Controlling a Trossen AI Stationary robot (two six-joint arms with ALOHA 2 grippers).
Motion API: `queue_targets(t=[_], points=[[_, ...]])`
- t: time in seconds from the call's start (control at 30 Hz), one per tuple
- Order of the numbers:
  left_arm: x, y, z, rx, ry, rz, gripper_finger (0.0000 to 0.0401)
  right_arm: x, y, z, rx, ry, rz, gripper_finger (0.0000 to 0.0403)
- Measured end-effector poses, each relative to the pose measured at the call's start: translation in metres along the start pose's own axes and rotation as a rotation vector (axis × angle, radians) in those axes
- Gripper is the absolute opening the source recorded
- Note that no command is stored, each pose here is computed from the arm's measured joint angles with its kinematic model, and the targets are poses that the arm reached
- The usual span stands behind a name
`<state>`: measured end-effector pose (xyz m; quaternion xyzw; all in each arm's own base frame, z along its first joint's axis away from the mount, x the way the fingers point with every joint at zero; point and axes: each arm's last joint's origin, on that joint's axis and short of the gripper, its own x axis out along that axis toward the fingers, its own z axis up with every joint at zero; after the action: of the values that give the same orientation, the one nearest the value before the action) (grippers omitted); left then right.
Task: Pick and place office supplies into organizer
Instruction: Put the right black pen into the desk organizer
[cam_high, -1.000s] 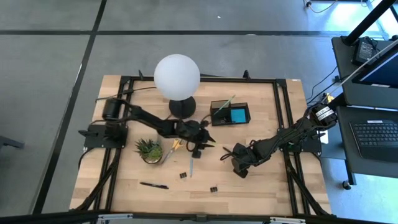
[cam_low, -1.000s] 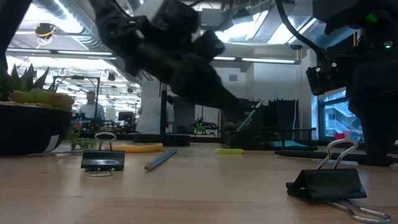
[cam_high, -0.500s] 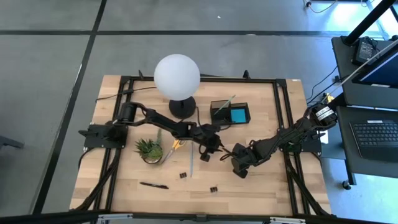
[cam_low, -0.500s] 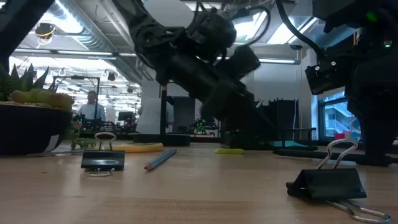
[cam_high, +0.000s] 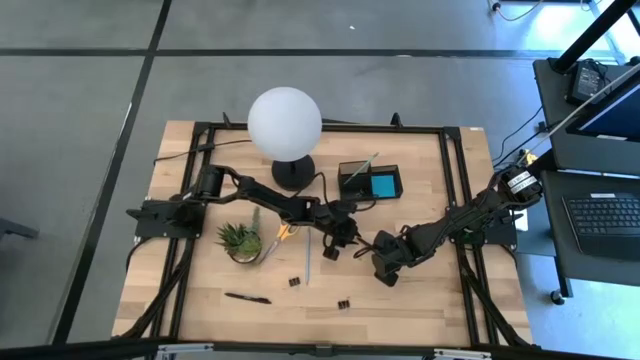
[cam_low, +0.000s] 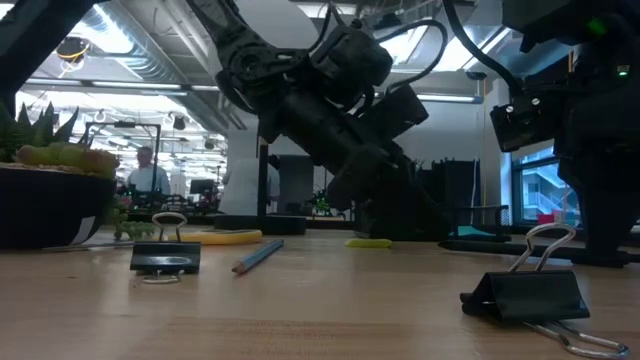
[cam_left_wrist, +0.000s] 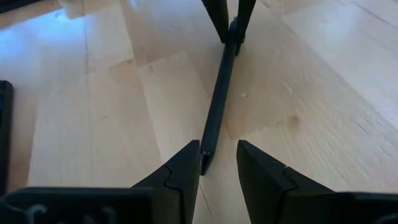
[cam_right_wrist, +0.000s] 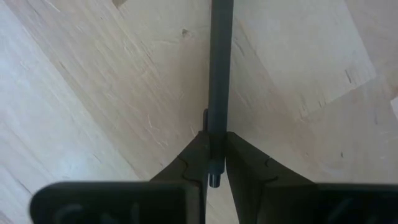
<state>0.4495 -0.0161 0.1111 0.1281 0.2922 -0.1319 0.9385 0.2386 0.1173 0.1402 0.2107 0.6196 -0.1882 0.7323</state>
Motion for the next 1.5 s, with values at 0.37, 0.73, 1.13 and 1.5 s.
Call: queue_targets(t=[0.37,0.73,1.13,1.5], points=[[0.001,0.0,-0.002,-0.004,0.01,0.001,0.0127,0.0,0.001,0.0,-0.016,-0.004,0.007,0.0051],[0.001,-0.002,-0.006,-0.01,0.044,-0.01,0.0127,0.0,0.004,0.002,-0.044,-0.024,0.039,0.0051],[0.001,-0.001,-0.006,0.002,0.056,0.008,0.0128,0.0,0.004,0.002,-0.041,-0.025,0.039,0.0051],[-0.033,0.006,0.024,0.082,0.068,0.087,0.0128,-0.001,0.003,0.002,-0.041,-0.021,0.03,0.0051]])
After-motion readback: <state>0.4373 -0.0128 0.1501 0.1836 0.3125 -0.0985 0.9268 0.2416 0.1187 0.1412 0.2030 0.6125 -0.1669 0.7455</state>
